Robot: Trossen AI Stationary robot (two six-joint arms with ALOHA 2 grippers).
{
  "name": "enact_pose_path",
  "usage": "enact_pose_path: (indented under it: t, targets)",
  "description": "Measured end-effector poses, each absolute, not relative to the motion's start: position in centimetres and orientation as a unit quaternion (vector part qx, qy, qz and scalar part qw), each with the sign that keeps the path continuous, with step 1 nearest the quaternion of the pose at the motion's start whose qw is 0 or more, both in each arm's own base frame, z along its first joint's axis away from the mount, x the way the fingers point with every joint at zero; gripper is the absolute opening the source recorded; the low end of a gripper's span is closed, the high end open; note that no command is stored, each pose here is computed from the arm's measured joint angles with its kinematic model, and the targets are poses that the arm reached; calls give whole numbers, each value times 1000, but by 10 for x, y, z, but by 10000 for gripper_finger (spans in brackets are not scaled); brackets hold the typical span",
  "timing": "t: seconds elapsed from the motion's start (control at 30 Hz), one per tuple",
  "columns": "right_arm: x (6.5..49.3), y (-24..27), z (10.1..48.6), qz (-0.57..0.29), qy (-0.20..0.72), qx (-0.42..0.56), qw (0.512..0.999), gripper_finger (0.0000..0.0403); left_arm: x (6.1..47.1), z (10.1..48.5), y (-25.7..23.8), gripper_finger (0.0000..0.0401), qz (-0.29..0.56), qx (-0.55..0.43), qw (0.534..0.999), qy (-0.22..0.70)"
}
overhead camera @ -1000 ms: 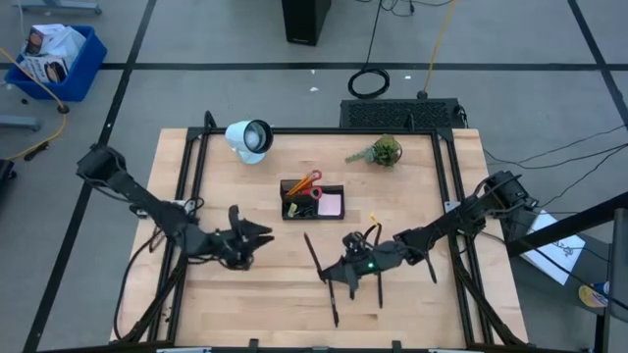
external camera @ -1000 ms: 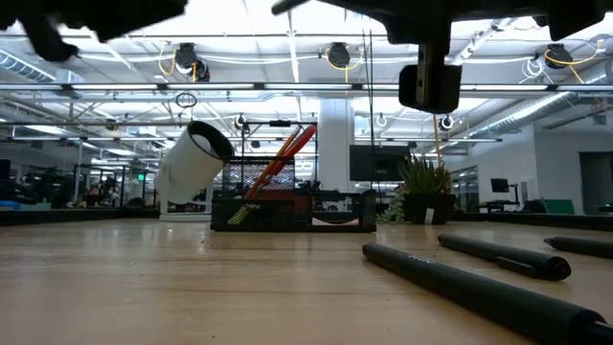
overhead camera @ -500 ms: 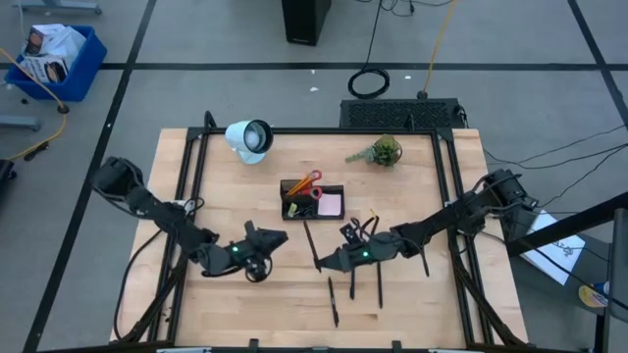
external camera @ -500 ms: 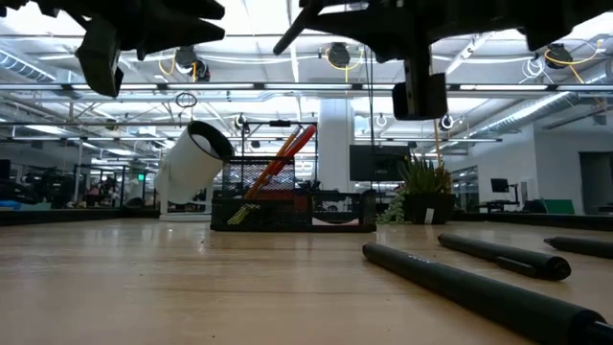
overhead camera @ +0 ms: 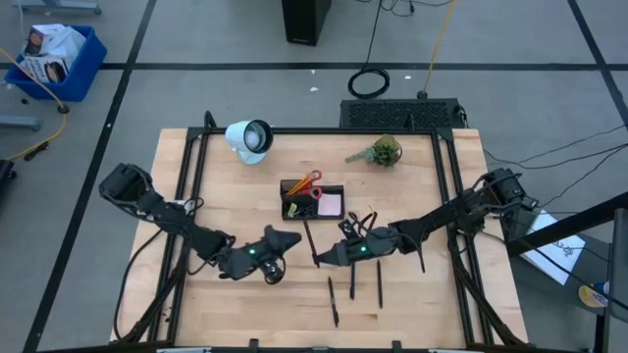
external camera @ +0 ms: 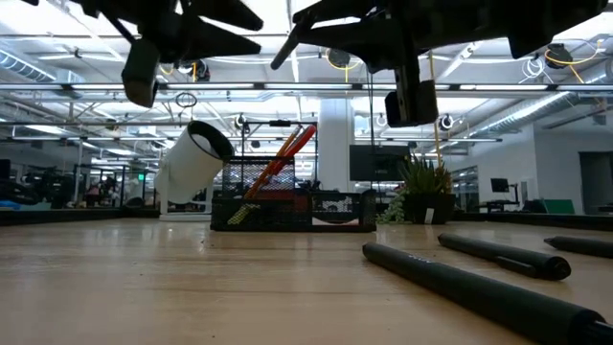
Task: Pick and place office supplies into organizer
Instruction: Put the black pen into the black desk organizer
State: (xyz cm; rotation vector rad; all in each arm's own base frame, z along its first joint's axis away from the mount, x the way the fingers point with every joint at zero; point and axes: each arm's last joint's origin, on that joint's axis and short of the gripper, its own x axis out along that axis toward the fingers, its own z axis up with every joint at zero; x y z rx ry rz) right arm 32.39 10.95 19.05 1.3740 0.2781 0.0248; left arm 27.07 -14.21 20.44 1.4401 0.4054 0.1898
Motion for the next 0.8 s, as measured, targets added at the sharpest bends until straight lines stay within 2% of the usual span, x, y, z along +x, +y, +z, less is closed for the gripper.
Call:
enact_pose_path:
  t: [0.37, 0.8]
  targets:
    - [324, 108, 189, 6, 130, 631, 765, 30, 284, 188, -135, 117, 66, 676, 707, 195]
    - [326, 102, 189, -4, 128, 631, 765, 30, 294, 194, -122, 117, 56, 679, 714, 162]
